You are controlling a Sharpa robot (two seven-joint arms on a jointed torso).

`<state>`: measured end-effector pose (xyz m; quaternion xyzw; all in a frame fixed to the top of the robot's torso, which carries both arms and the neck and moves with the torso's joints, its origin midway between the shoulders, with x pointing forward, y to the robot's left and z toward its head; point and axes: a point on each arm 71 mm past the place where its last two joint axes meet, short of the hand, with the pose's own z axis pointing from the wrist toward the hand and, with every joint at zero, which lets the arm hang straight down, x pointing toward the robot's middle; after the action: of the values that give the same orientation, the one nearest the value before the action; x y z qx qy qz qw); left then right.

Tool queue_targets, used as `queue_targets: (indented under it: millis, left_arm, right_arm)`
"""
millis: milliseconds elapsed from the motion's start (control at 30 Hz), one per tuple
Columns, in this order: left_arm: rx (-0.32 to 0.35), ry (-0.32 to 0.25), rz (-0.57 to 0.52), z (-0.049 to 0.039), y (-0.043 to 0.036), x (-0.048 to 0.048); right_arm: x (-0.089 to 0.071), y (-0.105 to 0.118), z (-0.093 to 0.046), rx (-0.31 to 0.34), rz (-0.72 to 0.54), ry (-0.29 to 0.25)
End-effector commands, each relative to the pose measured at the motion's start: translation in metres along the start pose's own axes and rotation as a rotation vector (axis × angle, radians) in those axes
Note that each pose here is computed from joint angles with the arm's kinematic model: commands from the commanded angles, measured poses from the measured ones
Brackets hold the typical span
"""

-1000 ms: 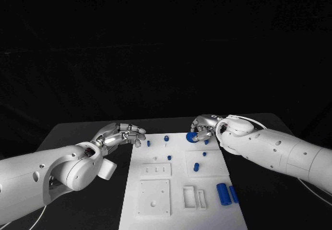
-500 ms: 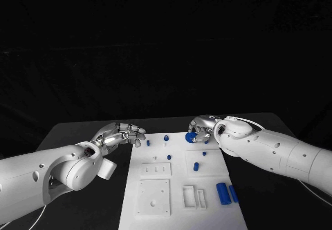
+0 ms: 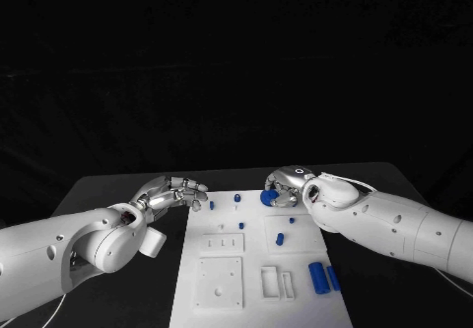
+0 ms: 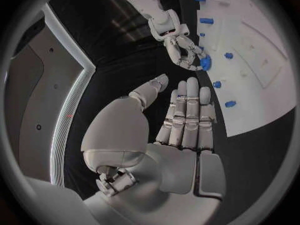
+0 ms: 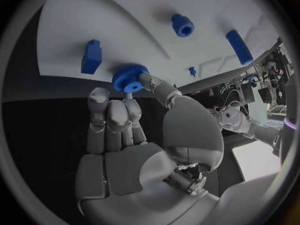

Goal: Assemble the parts on the task board

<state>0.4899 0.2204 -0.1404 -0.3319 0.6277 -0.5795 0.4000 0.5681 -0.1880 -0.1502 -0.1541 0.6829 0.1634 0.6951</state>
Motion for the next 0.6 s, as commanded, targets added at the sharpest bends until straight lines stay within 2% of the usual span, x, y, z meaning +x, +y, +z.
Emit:
queue_targets:
  millis: [33,233,600]
  left_arm:
    - [0.009,0.007,0.003,0.0001,-0.0018,0.0013]
    - [0.010,0.001,0.004,-0.0003,-0.0018,0.0001]
    - [0.011,0.006,0.003,0.0003,-0.0022,0.0022]
  right_arm:
    - [-0.010,0.004,-0.002,0.012,-0.048,-0.086]
    - [-0.022,0.021,-0.006,-0.035,-0.037,-0.153]
    - [-0.025,0.062,-0.002,-0.124,-0.016,-0.161]
